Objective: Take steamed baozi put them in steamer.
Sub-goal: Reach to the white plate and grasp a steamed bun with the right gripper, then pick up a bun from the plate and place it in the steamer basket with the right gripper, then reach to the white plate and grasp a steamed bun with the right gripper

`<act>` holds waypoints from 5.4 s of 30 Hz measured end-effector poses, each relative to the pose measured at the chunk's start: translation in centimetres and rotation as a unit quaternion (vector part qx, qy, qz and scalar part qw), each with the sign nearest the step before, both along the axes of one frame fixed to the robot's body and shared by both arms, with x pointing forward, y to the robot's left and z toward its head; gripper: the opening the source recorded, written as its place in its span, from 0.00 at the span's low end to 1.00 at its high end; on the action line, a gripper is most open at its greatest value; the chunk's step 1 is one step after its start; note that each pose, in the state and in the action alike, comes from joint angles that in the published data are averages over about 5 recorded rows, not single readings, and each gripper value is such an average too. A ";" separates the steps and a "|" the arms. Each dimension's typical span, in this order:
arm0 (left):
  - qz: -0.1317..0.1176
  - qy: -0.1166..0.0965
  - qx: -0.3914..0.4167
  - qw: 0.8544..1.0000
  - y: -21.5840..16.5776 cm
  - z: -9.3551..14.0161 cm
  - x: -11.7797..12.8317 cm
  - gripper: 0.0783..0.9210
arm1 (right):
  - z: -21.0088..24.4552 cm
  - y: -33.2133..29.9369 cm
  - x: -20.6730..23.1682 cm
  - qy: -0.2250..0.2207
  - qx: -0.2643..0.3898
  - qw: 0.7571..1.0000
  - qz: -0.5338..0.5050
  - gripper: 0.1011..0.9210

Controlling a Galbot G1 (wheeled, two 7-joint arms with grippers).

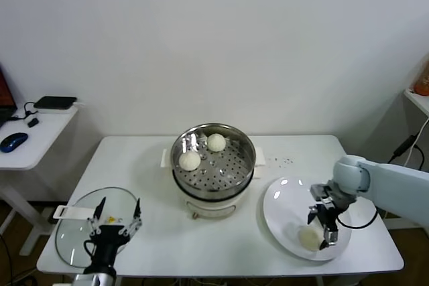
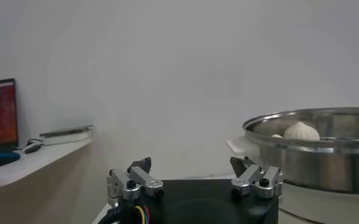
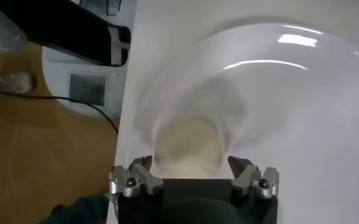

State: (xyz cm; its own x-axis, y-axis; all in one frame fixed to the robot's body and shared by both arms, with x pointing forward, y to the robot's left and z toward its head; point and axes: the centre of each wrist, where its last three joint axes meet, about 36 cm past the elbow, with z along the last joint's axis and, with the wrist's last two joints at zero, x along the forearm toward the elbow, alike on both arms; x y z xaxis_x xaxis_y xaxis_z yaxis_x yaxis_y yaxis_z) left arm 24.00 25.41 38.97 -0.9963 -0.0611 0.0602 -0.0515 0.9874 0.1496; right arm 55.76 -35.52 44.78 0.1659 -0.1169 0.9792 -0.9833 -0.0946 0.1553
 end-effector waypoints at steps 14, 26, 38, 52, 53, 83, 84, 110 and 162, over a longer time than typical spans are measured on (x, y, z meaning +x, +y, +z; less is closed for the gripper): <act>0.000 -0.001 0.000 1.000 0.0 0.0 0.1 0.88 | -0.6 0.1 0.0 0.001 0.000 1.000 -0.002 0.86; 0.000 0.000 -0.001 1.000 0.0 0.0 0.1 0.88 | -0.3 -0.2 0.0 0.001 0.004 1.000 -0.006 0.69; 0.000 0.002 0.000 1.000 0.1 -0.1 0.1 0.88 | 3.6 0.4 1.4 -0.029 0.012 0.999 0.034 0.68; -0.002 0.005 0.000 1.000 -0.1 0.1 0.0 0.88 | 17.3 6.2 4.3 -0.140 0.033 0.961 0.235 0.68; -0.002 0.005 0.000 1.000 -0.1 0.1 0.0 0.88 | 18.5 6.7 4.5 -0.150 0.033 0.956 0.250 0.68; 0.001 0.003 0.011 1.000 0.0 1.0 0.3 0.88 | 27.2 29.7 7.0 -0.245 0.015 0.775 0.583 0.67; 0.001 0.003 0.012 1.000 0.0 1.0 0.3 0.88 | 26.7 30.2 7.1 -0.242 0.016 0.772 0.587 0.67; 0.005 0.008 0.013 1.000 0.2 0.4 0.4 0.88 | 17.2 33.9 7.6 -0.181 0.034 0.768 0.613 0.66; 0.007 0.003 0.010 1.000 0.3 0.5 1.0 0.88 | 18.3 32.9 9.2 -0.158 0.047 0.763 0.625 0.88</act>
